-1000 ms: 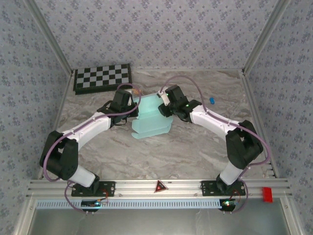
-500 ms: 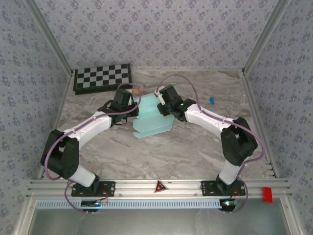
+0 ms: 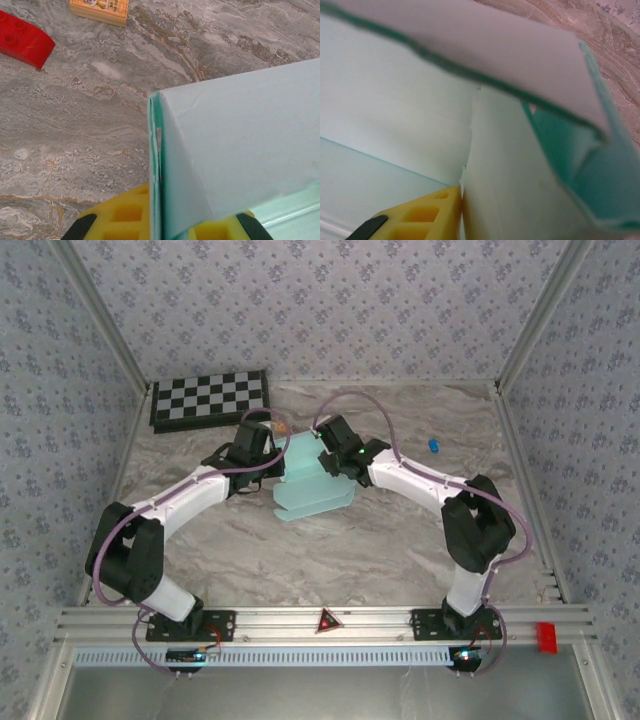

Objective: Fold the paper box

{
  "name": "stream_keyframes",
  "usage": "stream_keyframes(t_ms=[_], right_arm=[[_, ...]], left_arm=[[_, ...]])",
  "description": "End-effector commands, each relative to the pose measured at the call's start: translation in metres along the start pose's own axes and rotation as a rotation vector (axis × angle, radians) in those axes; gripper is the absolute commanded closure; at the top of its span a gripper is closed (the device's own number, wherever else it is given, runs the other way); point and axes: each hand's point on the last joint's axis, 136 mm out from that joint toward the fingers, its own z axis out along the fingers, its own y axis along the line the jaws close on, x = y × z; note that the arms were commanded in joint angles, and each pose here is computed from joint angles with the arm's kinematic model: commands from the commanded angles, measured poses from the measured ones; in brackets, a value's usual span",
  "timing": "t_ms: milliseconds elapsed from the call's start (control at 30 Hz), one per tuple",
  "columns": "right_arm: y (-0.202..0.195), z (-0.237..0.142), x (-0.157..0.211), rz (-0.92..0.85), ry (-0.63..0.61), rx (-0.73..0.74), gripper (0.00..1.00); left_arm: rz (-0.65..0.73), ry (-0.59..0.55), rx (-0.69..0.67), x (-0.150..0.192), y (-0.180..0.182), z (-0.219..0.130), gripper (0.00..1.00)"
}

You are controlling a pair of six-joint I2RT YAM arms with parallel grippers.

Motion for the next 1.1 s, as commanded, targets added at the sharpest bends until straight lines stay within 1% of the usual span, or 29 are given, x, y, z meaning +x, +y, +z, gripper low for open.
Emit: stream_keyframes(t_ms=[0,233,700,1067], right_arm=[[-0.008,0.000,-0.001,-0.019,0.023,0.067,0.72],[-0.018,0.000,0.001,-0.044,0.053,0.186,0.75],[-0.028,0.002,0.007,-0.086,0.108,0.336,0.76],[-0.039,0.002,0.009,-0.058,0.138,0.470,0.77]], left_arm=[[0.009,0.012,0.056,-0.006,-0.017,-0.002,1.00],[-0.006,0.019,0.035,-0.005,-0.014,0.000,1.00],[-0.018,0.033,0.030,-0.002,-0.013,0.005,1.00],[-0.025,0.043,0.024,-0.002,-0.013,0.009,1.00]])
